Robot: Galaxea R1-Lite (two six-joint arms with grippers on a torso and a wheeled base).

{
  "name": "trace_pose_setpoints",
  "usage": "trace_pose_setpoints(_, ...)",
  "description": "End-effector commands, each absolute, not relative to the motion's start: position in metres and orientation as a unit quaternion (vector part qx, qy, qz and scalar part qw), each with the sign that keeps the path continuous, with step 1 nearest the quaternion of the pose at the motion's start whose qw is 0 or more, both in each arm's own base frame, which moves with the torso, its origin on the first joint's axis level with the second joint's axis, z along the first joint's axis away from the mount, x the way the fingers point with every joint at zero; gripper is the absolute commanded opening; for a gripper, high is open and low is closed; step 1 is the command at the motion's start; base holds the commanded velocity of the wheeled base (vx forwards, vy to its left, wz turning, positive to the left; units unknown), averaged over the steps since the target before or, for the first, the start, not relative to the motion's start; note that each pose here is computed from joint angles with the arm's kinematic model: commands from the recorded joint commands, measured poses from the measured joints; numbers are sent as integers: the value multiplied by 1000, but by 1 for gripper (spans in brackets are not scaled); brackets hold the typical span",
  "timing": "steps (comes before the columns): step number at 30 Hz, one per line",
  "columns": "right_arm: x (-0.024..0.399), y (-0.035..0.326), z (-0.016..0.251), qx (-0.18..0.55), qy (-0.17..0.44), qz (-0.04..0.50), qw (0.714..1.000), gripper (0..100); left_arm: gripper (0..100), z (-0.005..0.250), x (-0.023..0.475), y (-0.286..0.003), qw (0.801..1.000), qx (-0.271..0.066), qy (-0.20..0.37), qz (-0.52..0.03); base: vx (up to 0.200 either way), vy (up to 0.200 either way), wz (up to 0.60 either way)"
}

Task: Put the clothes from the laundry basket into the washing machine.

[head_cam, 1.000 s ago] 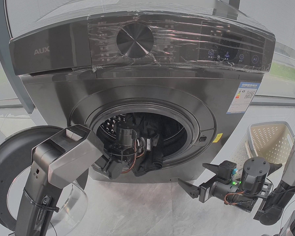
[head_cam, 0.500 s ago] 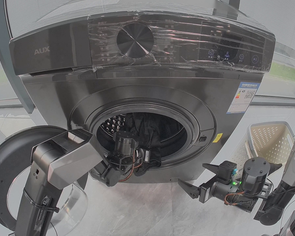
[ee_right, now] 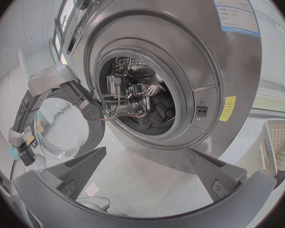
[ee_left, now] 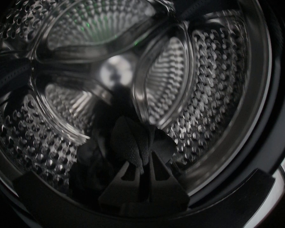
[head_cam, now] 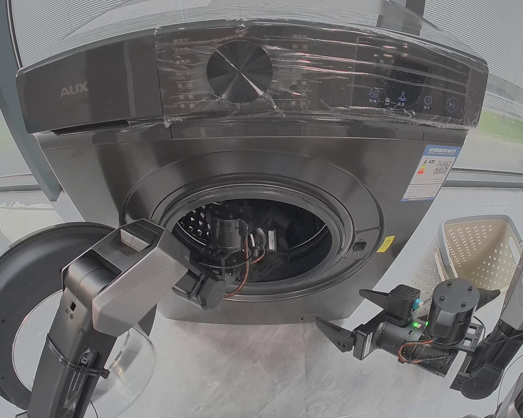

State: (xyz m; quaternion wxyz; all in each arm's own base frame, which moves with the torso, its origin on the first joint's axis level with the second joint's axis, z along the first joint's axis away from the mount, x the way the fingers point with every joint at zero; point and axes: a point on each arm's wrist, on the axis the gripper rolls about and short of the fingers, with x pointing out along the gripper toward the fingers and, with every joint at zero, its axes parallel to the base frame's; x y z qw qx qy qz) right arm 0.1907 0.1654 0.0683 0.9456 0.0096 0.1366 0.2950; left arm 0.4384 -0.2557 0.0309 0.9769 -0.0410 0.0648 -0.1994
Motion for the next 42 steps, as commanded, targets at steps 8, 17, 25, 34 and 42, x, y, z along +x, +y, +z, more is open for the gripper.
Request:
trace_pose_setpoints(8, 191, 165, 69, 10, 136, 295, 946, 100, 100, 35, 455, -256, 983, -66, 36, -165, 0, 0, 0)
trace_pose_setpoints(17, 191, 166, 67, 9, 138, 295, 945, 100, 100, 23, 438, -254, 981, -48, 80, -171, 0, 0, 0)
trace_pose_setpoints(25, 191, 166, 67, 9, 139, 296, 945, 100, 100, -8, 427, -250, 975, -25, 126, -180, 0, 0, 0)
trace_pose_setpoints(34, 191, 166, 67, 9, 139, 296, 945, 100, 0, -15, 435, -248, 976, -19, 123, -177, 0, 0, 0)
trace_pose_setpoints(42, 191, 166, 67, 9, 138, 295, 945, 100, 0, 4, 466, -251, 985, -50, 52, -154, 0, 0, 0)
